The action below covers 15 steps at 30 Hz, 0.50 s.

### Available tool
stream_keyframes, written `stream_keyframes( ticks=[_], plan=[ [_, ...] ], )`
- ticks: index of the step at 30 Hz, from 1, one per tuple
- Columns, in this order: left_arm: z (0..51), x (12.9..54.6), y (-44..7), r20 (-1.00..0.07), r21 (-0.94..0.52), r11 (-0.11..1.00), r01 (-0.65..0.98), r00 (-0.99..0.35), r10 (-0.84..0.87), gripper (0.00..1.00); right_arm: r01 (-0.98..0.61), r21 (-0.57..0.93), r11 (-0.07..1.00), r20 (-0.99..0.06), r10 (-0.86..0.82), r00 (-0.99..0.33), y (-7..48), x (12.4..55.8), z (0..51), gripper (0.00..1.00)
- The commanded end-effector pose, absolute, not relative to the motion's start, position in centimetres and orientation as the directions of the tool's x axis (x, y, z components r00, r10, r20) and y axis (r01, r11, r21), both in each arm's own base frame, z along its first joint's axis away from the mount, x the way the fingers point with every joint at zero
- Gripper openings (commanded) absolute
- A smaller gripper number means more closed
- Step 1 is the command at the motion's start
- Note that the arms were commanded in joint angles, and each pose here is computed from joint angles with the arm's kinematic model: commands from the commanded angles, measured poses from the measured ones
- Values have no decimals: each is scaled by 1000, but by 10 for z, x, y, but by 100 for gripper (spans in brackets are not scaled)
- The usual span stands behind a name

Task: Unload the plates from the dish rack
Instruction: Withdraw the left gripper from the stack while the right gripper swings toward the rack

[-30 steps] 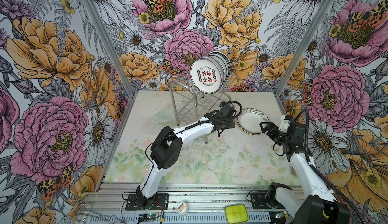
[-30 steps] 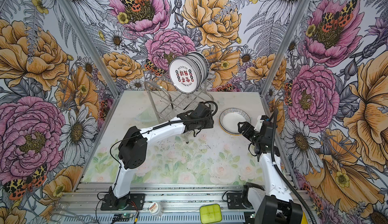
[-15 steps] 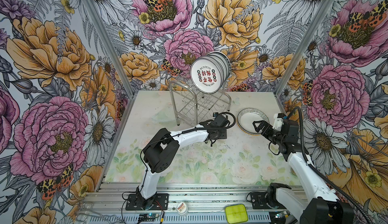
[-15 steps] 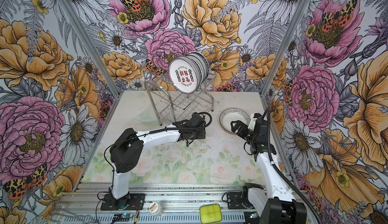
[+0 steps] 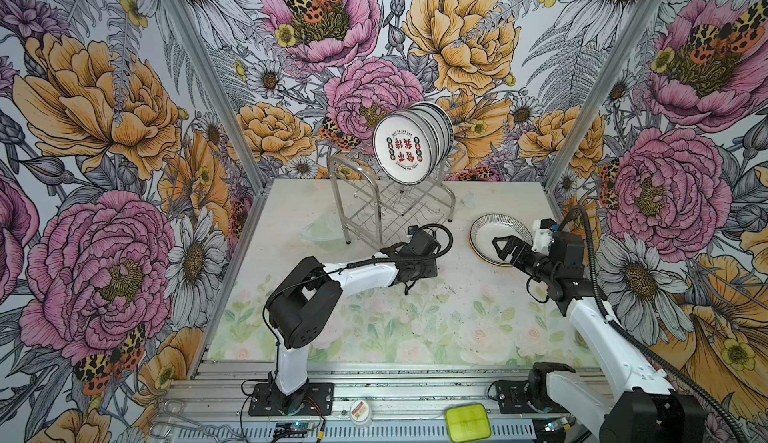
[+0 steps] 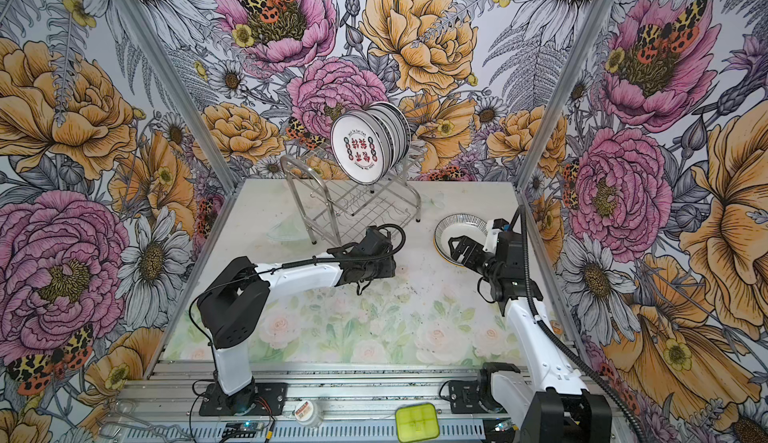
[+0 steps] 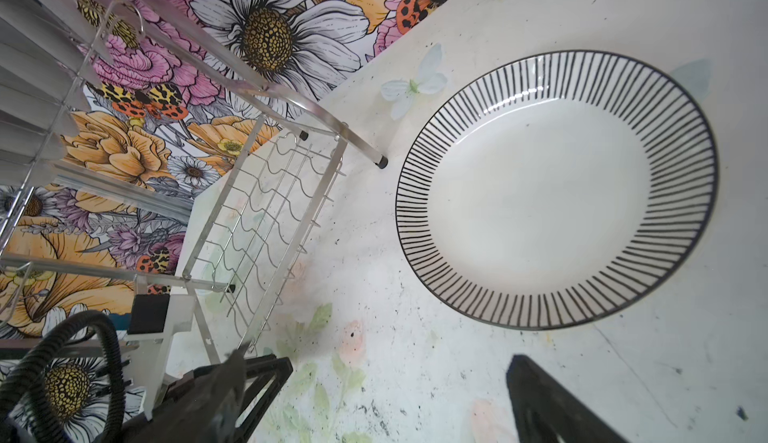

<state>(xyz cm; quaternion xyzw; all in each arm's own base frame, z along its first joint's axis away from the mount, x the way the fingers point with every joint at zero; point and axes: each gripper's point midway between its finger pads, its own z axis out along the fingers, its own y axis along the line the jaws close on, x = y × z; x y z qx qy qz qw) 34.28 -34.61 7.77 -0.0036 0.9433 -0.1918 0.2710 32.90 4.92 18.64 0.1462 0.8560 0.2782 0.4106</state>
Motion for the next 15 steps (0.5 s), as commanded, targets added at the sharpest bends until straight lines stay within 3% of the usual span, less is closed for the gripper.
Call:
stream_keyframes(
  ticks=[1,6,15],
  plan=[
    [60,355,-301,-498,-304,952,-28,-847,-184,59,-75,545,835,-695,400,-597,60,341,212,99],
    [55,356,-272,-487,-292,953,-84,-844,-224,59,-134,488,863,-743,329,-583,70,358,230,99],
    [58,359,-218,-491,-288,942,-170,-819,-298,59,-266,251,931,-868,95,-487,121,375,284,98]
  ],
)
